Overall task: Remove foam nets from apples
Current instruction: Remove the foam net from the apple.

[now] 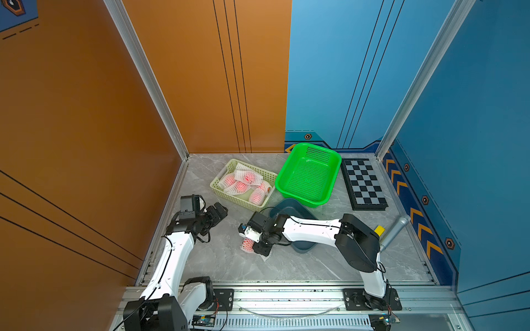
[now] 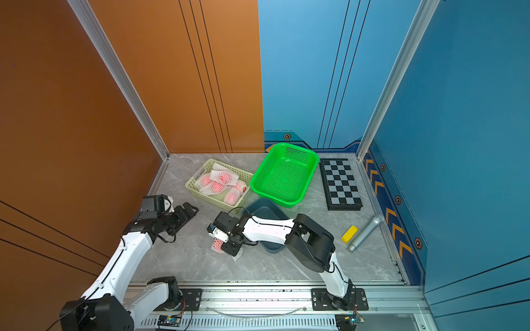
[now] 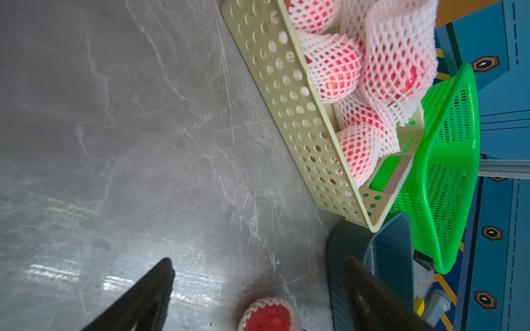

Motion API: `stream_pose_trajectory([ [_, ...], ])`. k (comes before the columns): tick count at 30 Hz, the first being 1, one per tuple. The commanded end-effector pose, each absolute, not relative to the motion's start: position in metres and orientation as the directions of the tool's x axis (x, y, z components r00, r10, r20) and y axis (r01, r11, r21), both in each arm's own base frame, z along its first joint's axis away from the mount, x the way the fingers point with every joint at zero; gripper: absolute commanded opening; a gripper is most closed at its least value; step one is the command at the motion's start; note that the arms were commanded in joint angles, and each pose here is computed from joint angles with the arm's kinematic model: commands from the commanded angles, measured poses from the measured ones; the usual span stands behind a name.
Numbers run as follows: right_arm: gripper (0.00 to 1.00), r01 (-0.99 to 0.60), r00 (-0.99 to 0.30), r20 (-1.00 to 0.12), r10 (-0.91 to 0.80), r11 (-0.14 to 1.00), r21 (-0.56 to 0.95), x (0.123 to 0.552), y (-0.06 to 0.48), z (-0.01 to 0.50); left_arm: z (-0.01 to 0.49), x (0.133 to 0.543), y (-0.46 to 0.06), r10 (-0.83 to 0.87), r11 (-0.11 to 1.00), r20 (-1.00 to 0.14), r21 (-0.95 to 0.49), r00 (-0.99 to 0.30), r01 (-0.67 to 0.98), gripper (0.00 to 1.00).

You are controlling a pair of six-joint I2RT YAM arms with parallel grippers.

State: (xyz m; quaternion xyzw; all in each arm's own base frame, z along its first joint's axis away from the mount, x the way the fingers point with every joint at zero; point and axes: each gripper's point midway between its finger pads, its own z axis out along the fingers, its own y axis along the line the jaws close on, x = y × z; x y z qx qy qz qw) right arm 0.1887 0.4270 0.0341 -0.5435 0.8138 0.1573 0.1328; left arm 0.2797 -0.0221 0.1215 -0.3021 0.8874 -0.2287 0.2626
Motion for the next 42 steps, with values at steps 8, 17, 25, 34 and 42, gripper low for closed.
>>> stream_pose_trajectory([
  [8,0.24,-0.91,-0.408,-0.411,-0.815,0.396,0.119,0.194,0.413,0.037,0.092,0.259,-0.059,-0.644,0.673,-0.22,-0.619,-0.733,-0.406,0.67],
  [17,0.05,-0.898,-0.433,-0.417,-0.799,0.422,0.124,0.199,0.411,0.033,0.081,0.243,-0.093,-0.593,0.662,-0.179,-0.664,-0.785,-0.349,0.39],
  [25,0.0,-0.89,-0.449,-0.424,-0.787,0.439,0.127,0.205,0.41,0.032,0.07,0.232,-0.111,-0.571,0.626,-0.131,-0.708,-0.811,-0.327,0.31],
  [34,0.0,-0.881,-0.465,-0.418,-0.78,0.452,0.136,0.208,0.407,0.027,0.068,0.23,-0.124,-0.529,0.622,-0.117,-0.727,-0.841,-0.291,0.35],
  [42,0.0,-0.872,-0.481,-0.421,-0.769,0.468,0.143,0.213,0.404,0.026,0.063,0.229,-0.132,-0.506,0.621,-0.108,-0.734,-0.856,-0.274,0.38],
])
